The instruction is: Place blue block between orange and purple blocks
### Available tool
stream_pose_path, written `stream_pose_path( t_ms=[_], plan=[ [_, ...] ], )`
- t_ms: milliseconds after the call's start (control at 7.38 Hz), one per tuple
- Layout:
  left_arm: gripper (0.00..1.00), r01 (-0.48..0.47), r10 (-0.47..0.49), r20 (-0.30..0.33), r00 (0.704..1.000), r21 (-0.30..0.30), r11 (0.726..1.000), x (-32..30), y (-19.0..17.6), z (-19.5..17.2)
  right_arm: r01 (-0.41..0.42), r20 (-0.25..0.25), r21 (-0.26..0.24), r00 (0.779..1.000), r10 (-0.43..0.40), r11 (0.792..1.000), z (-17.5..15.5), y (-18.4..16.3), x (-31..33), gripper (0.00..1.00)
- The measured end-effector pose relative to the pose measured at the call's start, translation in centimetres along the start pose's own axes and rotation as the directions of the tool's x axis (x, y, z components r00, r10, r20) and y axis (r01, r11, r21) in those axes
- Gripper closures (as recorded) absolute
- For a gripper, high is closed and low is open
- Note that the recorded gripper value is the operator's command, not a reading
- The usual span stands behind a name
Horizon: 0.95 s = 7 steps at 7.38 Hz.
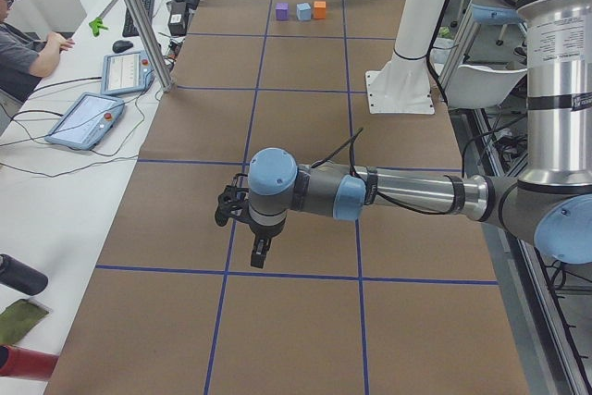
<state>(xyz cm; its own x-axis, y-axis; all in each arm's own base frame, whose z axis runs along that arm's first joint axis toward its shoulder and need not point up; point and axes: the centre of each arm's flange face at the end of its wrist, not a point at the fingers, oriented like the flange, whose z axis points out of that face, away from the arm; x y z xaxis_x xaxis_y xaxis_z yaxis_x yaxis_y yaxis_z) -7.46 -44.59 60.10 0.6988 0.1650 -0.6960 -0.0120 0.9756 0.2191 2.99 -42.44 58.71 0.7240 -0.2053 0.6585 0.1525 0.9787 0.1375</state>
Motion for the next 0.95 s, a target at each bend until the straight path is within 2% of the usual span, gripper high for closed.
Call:
stream_pose_path(
  t_ms=[949],
  plan=[
    [0.00, 0.005, -0.005, 0.000, 1.000, -0.008, 1.000, -0.28, 0.55, 0.34, 0.004, 0.016, 0.011, 1.000, -0.004, 1.000, -0.31, -0.19, -0.45, 0.00]
  ],
)
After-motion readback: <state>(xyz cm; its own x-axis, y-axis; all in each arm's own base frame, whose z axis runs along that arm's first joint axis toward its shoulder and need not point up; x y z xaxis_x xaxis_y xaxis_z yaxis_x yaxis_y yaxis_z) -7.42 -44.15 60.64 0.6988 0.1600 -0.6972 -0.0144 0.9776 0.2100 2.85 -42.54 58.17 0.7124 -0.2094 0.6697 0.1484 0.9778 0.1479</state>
